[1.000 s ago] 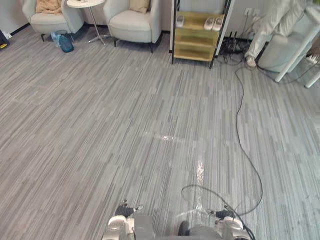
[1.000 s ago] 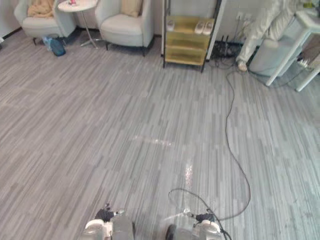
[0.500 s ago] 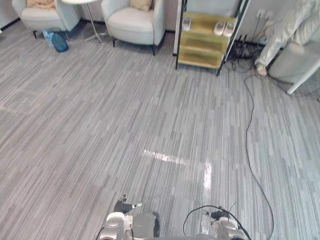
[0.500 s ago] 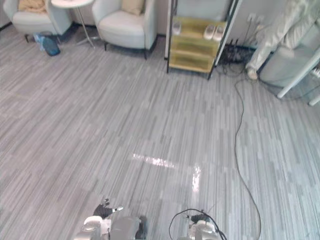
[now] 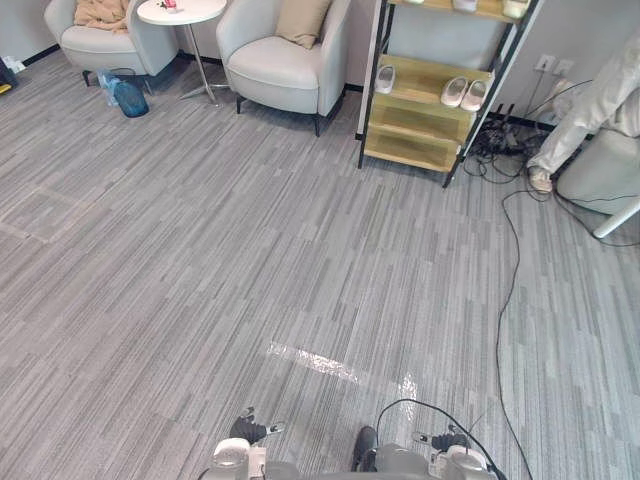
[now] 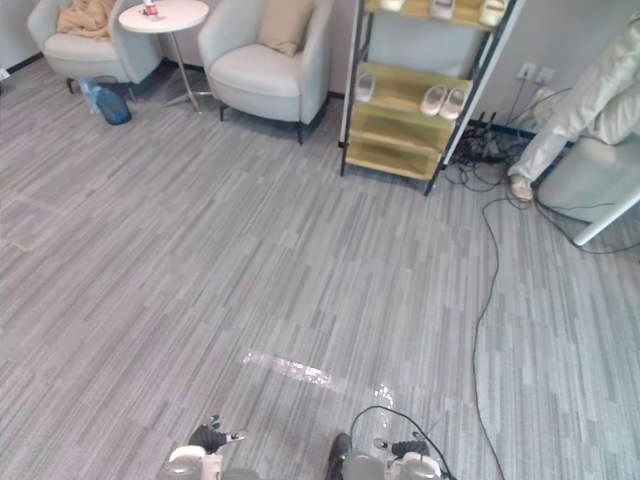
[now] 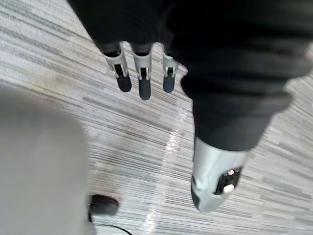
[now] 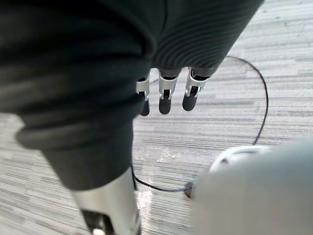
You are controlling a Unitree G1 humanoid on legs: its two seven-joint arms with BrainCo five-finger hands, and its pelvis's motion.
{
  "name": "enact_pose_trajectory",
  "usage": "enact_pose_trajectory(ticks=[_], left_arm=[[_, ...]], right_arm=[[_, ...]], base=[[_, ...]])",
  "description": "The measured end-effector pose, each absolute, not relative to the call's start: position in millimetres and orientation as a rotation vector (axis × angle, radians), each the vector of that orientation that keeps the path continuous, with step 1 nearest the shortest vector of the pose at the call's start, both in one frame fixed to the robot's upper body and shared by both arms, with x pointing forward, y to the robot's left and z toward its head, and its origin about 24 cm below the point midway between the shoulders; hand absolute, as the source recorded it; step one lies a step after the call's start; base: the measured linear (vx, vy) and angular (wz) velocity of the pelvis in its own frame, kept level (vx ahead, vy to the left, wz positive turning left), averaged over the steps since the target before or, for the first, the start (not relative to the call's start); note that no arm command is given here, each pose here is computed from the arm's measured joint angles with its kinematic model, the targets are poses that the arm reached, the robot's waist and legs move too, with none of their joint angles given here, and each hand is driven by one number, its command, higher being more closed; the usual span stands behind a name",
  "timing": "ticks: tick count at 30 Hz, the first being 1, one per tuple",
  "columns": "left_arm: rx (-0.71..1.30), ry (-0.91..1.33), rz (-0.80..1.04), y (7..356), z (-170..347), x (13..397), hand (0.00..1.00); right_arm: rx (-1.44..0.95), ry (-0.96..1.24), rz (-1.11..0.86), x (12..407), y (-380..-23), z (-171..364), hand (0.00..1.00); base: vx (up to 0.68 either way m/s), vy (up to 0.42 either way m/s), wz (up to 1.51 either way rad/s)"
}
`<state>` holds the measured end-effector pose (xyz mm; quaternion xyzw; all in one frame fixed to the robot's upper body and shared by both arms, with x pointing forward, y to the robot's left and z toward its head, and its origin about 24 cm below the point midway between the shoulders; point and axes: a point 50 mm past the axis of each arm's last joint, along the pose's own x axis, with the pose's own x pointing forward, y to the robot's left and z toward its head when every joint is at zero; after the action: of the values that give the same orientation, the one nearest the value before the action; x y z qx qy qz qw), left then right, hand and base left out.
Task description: Pick up cushions and gather them together orderly.
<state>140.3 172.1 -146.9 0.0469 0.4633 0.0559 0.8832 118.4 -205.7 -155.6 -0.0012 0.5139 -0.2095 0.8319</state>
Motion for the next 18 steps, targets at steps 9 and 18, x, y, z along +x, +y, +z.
enact_pose_trajectory(ticks=[9,18], left_arm=[[0.105,0.938,0.080,163.0,-144.2,149.0,0.00],[0.123,0.981,0.082,168.1,-149.3,138.4,0.00]], right_arm=[[0.018,1.105,-0.449,108.9,-199.1,-158.0,0.00],[0.022,1.132,-0.445,98.3,-195.9,-161.0,0.00]], base=[[0.21,0.116,-0.18],[0.09,0.049,-0.04]])
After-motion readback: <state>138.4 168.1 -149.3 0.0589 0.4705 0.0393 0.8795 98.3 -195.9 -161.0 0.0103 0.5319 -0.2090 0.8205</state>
